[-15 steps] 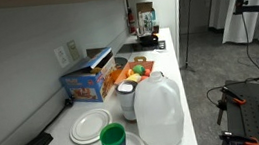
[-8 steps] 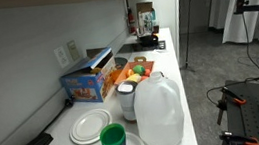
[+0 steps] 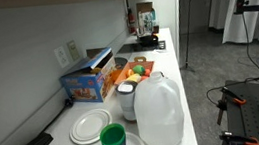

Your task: Close the overhead cabinet door

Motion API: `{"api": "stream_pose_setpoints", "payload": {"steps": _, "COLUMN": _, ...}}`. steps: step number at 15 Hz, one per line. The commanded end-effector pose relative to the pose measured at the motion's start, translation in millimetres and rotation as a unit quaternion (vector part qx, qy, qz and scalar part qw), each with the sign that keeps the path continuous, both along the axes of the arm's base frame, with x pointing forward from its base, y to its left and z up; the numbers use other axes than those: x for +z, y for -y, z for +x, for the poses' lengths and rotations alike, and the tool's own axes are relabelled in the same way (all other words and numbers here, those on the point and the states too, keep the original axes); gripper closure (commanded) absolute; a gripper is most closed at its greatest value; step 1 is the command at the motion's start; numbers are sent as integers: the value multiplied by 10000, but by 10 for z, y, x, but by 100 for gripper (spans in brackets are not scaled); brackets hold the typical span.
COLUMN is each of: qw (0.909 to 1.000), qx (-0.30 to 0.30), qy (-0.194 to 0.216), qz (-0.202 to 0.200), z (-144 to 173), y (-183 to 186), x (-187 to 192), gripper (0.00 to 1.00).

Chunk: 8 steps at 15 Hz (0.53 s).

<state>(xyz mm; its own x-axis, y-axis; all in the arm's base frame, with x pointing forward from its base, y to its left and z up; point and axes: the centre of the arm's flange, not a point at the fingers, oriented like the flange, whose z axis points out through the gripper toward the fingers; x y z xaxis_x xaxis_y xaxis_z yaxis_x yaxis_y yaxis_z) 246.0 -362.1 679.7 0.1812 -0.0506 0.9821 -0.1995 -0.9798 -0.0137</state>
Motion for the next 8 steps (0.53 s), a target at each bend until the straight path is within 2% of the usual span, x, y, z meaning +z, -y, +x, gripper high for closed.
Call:
{"api": "stream_pose_setpoints", "payload": {"steps": 1, "qw": 9999, "qx": 168, "qy": 0, "qz": 19, "z": 28, "y": -122, "x": -71, "gripper": 0}}
{"api": "stream_pose_setpoints", "payload": {"steps": 8, "qw": 9957, "qx": 904, "qy": -158, "qz": -84, "z": 4, "y": -931, "x": -234, "gripper": 0}}
